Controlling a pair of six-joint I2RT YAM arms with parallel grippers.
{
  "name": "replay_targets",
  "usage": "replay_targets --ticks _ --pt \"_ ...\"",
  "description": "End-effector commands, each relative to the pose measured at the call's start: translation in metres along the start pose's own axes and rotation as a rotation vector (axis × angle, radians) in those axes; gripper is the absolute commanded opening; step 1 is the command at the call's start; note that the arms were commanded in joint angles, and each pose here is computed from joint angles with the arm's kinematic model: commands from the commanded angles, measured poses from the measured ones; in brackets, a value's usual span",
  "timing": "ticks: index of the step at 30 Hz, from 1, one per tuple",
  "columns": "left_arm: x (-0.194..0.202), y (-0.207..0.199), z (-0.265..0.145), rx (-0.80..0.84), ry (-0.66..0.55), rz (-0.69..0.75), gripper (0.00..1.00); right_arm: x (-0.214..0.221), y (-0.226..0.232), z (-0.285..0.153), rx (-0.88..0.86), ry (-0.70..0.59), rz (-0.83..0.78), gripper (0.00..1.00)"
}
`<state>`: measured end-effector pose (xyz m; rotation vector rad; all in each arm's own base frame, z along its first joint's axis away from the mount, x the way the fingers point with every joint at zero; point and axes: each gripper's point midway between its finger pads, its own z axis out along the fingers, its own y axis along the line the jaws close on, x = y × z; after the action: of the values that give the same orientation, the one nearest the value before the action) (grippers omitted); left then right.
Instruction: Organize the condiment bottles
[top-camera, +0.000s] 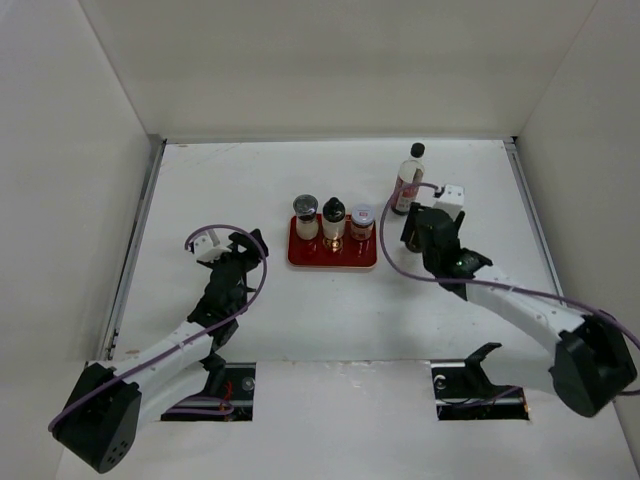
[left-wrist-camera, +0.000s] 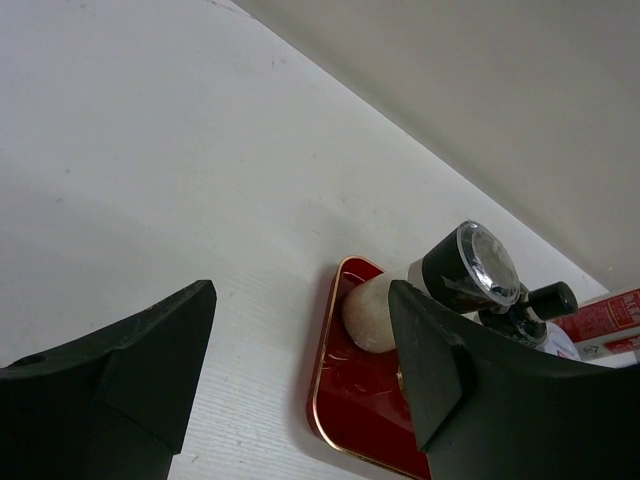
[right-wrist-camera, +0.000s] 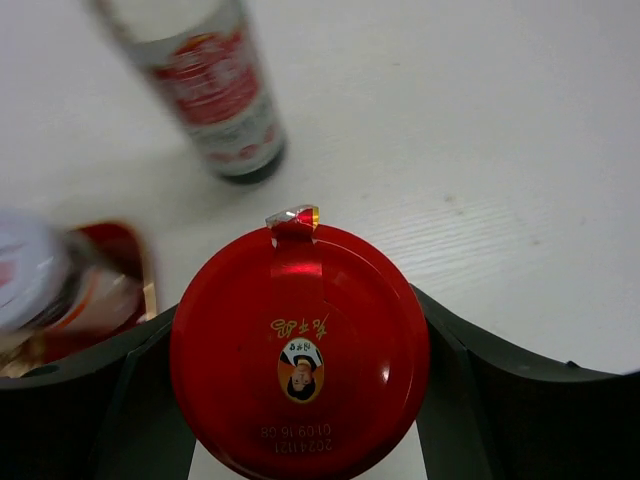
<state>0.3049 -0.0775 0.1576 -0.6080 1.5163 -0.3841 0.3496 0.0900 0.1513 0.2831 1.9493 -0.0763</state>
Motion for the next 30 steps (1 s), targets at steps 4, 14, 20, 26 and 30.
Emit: replay_targets --ticks 4,14,20,26,30 --pt "-0.009 -0.011 0.003 0.025 -0.029 -0.032 0.69 -0.053 0.105 -0.087 -0.351 -0.146 0.115 0.52" --pt "-0.010 -0.009 0.002 0.027 -0.034 -0.041 0.69 -0.064 0.268 -0.103 -0.679 -0.185 0.088 0.51" --pt "-0.011 -0.008 0.002 0.024 -0.039 -0.043 0.70 -0.041 0.297 -0.083 -0.668 -0.169 0.029 0.52" --pt "-0.011 -0.007 0.003 0.020 -0.038 -0.039 0.70 -0.003 0.305 -0.062 -0.628 -0.134 -0.029 0.54" --pt "-0.012 -0.006 0.004 0.015 -0.041 -0.037 0.70 0.018 0.305 -0.055 -0.600 -0.119 -0.067 0.61"
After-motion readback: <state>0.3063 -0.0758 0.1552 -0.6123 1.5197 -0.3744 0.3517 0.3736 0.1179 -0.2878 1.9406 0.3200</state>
